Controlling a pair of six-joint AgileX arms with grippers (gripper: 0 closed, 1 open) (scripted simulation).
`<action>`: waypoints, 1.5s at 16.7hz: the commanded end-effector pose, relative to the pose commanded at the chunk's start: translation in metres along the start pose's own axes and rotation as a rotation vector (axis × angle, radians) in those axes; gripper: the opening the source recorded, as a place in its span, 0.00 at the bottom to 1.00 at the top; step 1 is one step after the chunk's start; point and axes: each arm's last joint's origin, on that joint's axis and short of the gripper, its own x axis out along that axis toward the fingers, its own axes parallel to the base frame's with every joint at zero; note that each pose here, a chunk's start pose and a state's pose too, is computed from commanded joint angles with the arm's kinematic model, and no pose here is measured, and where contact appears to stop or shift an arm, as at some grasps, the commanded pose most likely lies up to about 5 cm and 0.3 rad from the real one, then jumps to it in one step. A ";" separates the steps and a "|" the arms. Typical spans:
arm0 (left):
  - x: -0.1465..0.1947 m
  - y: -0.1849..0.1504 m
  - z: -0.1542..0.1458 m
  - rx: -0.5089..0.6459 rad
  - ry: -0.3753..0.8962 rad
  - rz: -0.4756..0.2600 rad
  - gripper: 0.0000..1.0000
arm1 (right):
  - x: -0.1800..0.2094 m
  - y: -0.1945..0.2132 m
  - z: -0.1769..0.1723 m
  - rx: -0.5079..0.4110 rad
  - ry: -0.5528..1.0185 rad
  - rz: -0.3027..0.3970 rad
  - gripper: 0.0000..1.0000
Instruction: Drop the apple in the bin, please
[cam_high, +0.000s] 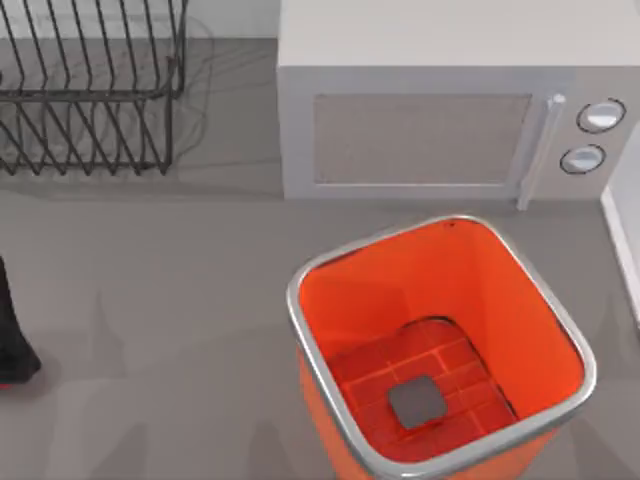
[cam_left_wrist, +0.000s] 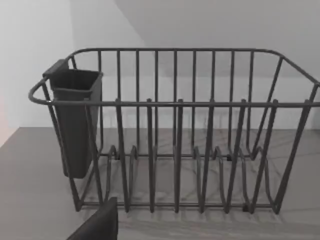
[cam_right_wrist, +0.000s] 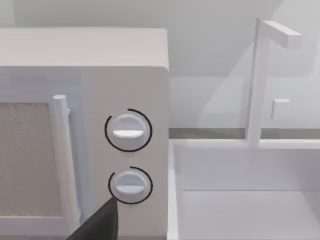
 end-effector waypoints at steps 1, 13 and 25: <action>0.000 0.000 0.000 0.000 0.000 0.000 1.00 | 0.000 0.000 0.000 0.000 0.000 0.000 1.00; 0.045 0.006 0.048 0.146 0.650 -0.025 1.00 | 0.000 0.000 0.000 0.000 0.000 0.000 1.00; 0.163 0.021 0.019 0.236 1.517 -0.230 1.00 | 0.000 0.000 0.000 0.000 0.000 0.000 1.00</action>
